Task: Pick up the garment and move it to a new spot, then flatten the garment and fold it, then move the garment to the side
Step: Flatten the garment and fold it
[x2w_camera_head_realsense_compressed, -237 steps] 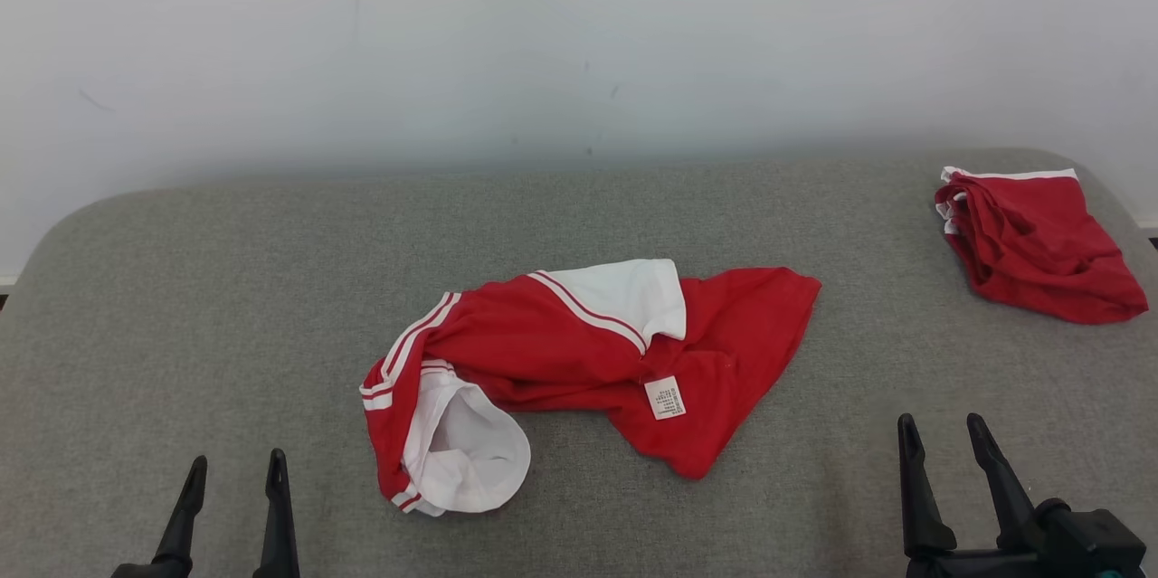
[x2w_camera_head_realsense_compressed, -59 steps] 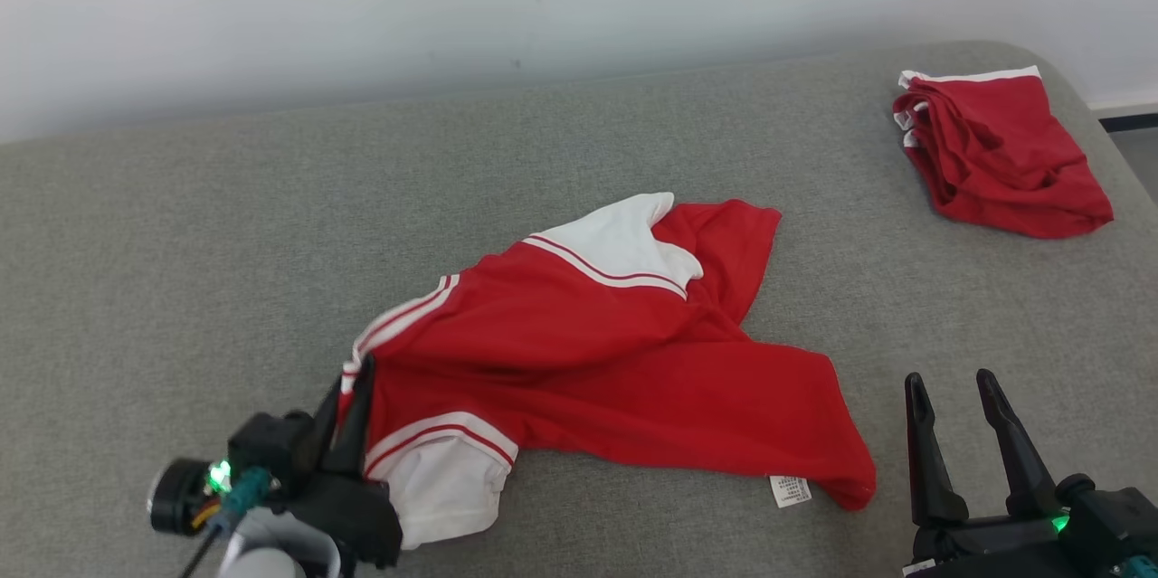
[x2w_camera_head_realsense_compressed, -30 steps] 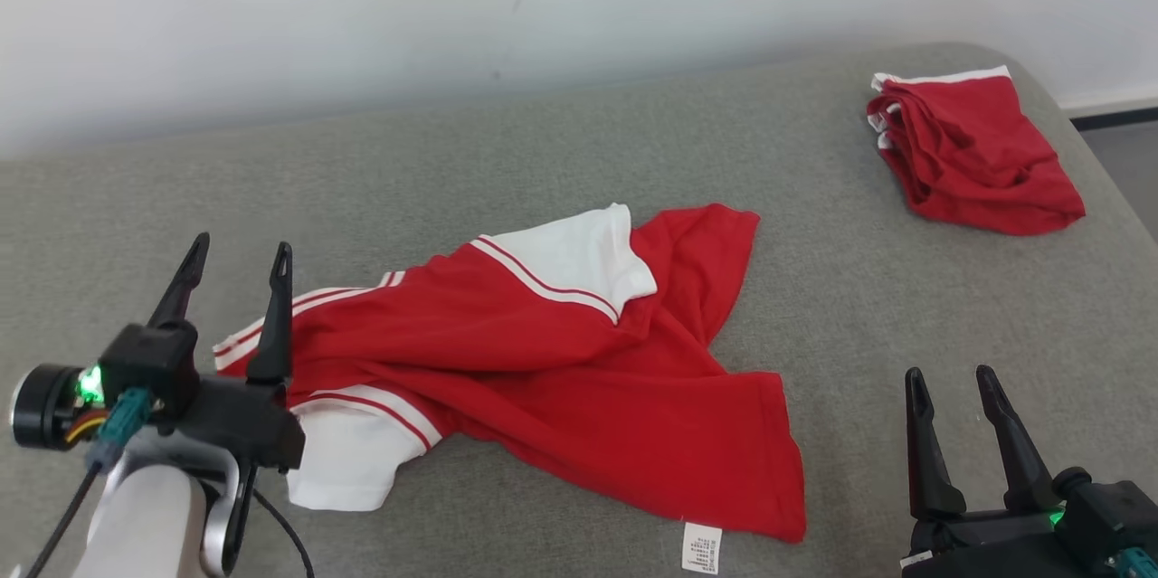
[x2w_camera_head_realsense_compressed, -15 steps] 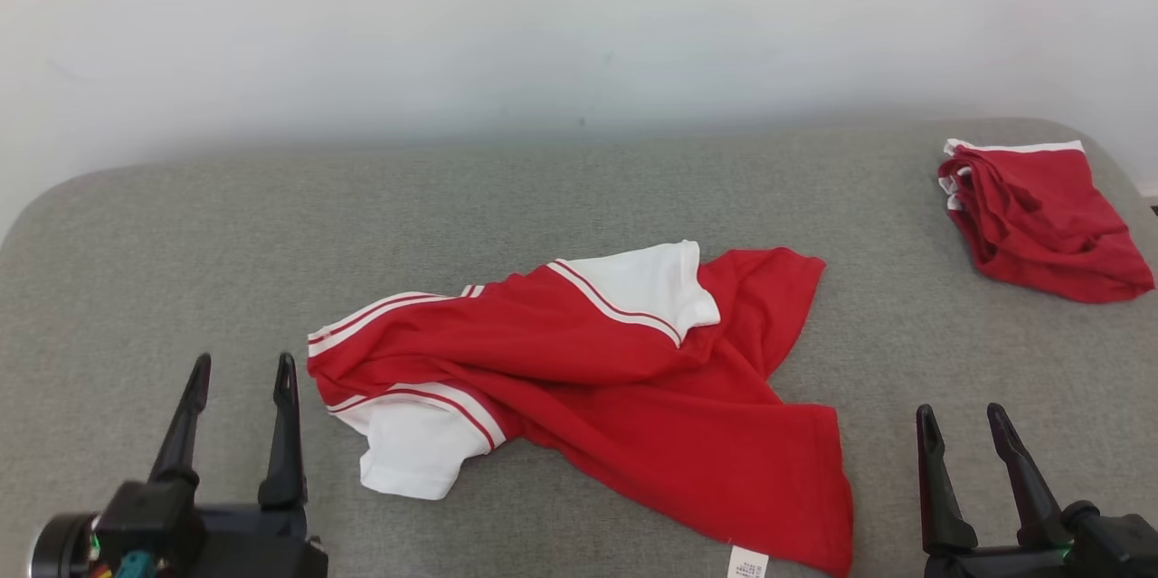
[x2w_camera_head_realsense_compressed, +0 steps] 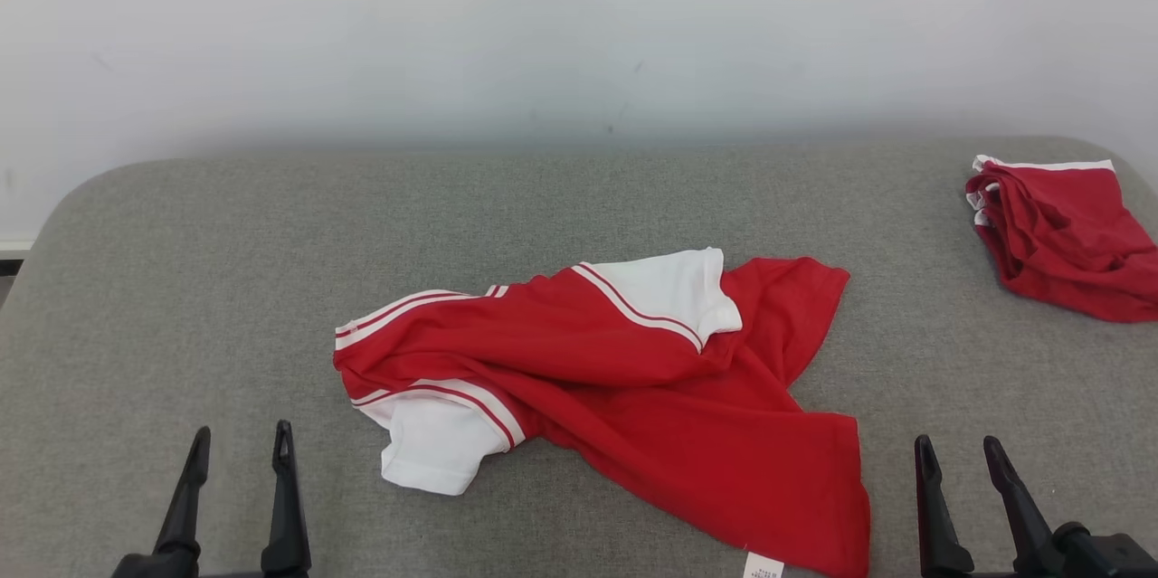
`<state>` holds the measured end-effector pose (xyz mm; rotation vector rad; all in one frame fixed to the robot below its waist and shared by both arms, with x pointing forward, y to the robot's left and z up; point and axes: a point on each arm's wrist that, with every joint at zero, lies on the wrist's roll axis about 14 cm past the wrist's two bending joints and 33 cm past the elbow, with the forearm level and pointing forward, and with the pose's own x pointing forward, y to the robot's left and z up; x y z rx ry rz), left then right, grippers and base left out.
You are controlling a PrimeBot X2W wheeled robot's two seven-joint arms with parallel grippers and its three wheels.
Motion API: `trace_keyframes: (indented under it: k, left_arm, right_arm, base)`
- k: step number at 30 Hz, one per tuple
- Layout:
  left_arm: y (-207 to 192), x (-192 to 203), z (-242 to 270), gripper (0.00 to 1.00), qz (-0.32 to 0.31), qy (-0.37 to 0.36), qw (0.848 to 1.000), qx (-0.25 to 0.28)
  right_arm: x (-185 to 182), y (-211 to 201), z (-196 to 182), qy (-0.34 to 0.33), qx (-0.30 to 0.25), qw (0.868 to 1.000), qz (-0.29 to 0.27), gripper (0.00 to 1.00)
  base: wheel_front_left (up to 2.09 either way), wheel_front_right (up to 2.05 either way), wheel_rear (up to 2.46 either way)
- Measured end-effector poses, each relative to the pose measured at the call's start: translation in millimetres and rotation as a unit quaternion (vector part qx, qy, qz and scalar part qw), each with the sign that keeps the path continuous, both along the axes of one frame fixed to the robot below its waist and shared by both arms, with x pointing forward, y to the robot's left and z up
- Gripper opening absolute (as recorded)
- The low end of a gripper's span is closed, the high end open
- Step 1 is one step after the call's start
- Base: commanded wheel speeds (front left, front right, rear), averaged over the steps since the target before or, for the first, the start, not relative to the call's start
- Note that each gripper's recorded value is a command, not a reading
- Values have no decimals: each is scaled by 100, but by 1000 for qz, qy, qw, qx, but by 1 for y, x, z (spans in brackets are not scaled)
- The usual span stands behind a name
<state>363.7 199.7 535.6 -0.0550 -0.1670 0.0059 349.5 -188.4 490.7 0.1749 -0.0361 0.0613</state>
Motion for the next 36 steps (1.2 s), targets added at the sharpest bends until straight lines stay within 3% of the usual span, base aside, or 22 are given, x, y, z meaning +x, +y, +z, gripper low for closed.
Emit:
trace_keyframes:
  k: [10,16,22,36]
  left_arm:
    - [-4,-1,-8,100,-4,11,1000,-3]
    - [-10,5,-9,100,-11,12,1000,-6]
    - [-12,12,-14,100,-13,18,1000,-13]
    - [-5,29,-23,100,-2,30,999,-17]
  right_arm:
    - [9,0,-7,14,-16,1000,13,100]
    - [49,-5,11,5,-53,998,31,100]
    - [100,-11,14,43,-88,994,41,100]
    - [167,1,-46,178,-104,977,62,100]
  base:
    - [0,0,0]
    - [0,0,0]
    - [0,0,0]
    - [0,0,0]
